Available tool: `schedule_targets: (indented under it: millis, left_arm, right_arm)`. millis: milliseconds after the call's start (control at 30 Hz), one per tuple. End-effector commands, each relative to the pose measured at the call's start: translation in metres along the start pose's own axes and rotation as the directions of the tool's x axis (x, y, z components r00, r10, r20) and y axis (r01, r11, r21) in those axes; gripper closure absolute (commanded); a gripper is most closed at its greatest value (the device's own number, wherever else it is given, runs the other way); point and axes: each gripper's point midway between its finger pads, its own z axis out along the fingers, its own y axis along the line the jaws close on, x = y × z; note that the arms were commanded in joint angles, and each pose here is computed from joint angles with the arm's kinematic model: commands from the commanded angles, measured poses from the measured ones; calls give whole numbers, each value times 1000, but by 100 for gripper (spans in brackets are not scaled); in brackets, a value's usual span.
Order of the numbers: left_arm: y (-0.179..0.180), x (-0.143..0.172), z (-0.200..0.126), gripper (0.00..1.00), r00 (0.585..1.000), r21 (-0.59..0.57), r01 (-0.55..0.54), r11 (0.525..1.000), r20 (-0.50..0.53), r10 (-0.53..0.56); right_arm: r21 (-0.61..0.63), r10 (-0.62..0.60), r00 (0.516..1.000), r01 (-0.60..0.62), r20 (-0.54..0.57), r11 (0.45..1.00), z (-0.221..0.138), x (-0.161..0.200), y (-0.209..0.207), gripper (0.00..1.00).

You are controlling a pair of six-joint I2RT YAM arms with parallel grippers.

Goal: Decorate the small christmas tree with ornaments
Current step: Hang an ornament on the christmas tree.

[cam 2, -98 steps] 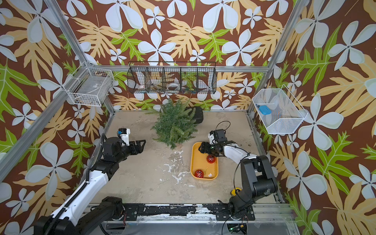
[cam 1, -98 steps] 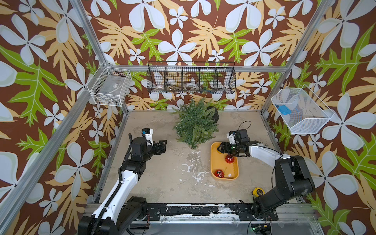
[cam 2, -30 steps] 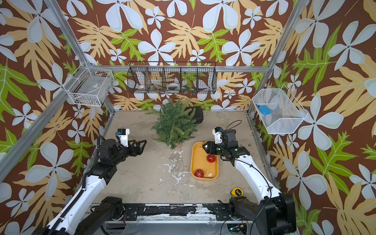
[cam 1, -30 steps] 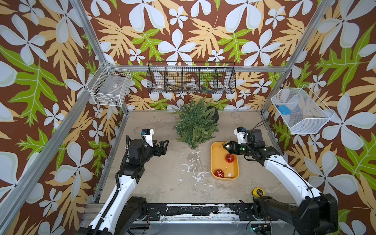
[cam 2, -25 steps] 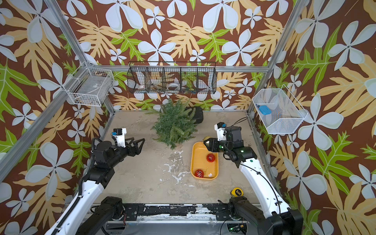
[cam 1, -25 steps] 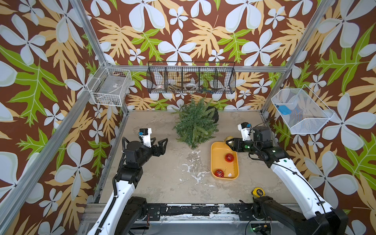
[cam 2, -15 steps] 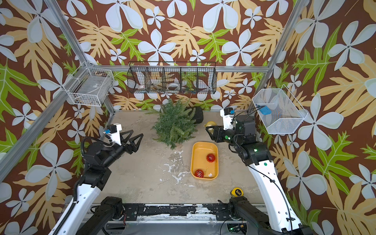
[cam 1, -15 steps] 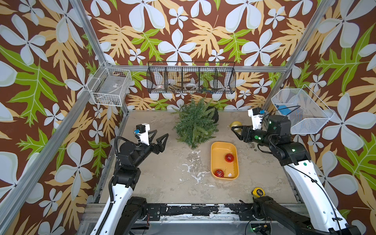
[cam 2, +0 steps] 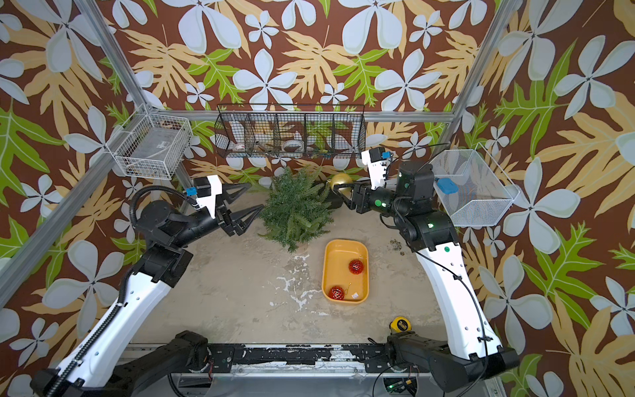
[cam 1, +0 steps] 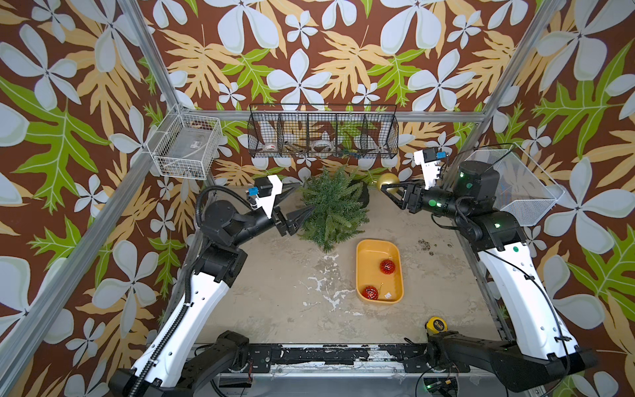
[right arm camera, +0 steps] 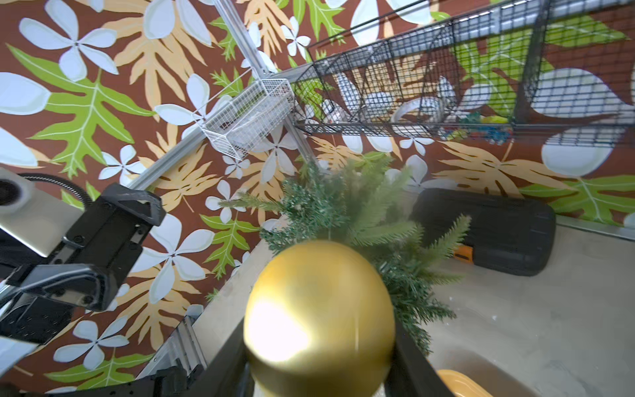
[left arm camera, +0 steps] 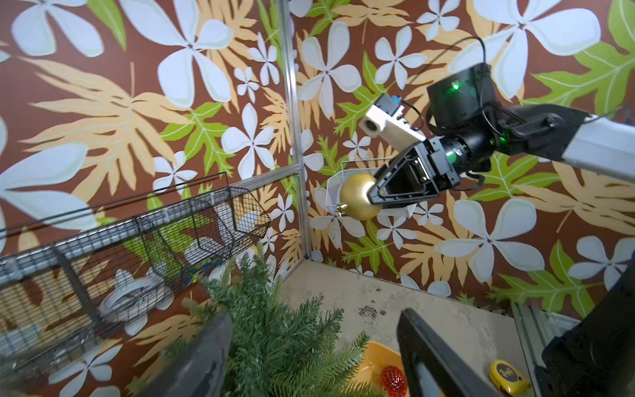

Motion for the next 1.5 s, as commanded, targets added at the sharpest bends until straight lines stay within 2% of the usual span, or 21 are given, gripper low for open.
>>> schedule_targets:
  millis: [0,67,133,300,500,1133,1467]
  left_arm:
    - [-15,-2,18,26,987,90,-158,983,21,157]
    - [-24,0,29,27,971,122,-240,963,40,237]
    - [-24,-1,40,26,960,124,-279,952,69,272]
    - [-17,-9,70,36,971,159,-233,959,93,220]
    - [-11,-7,94,38,987,196,-154,968,86,139]
    - [-12,-4,109,48,998,242,-39,970,59,25]
    - [-10,-2,118,62,999,266,0,964,43,-12]
  right_arm:
    - [-87,-59,998,62,32,994,4,-20,19,50]
    - [-103,-84,996,87,34,991,7,-27,26,51]
    - [-117,-102,994,105,38,988,11,-33,32,51]
    - [-176,-139,988,149,70,973,13,-44,52,50]
    - [-223,-155,984,170,86,960,12,-50,68,51]
    - [-243,-142,986,159,85,957,13,-49,75,52]
    - [-244,-138,988,153,76,958,15,-48,74,52]
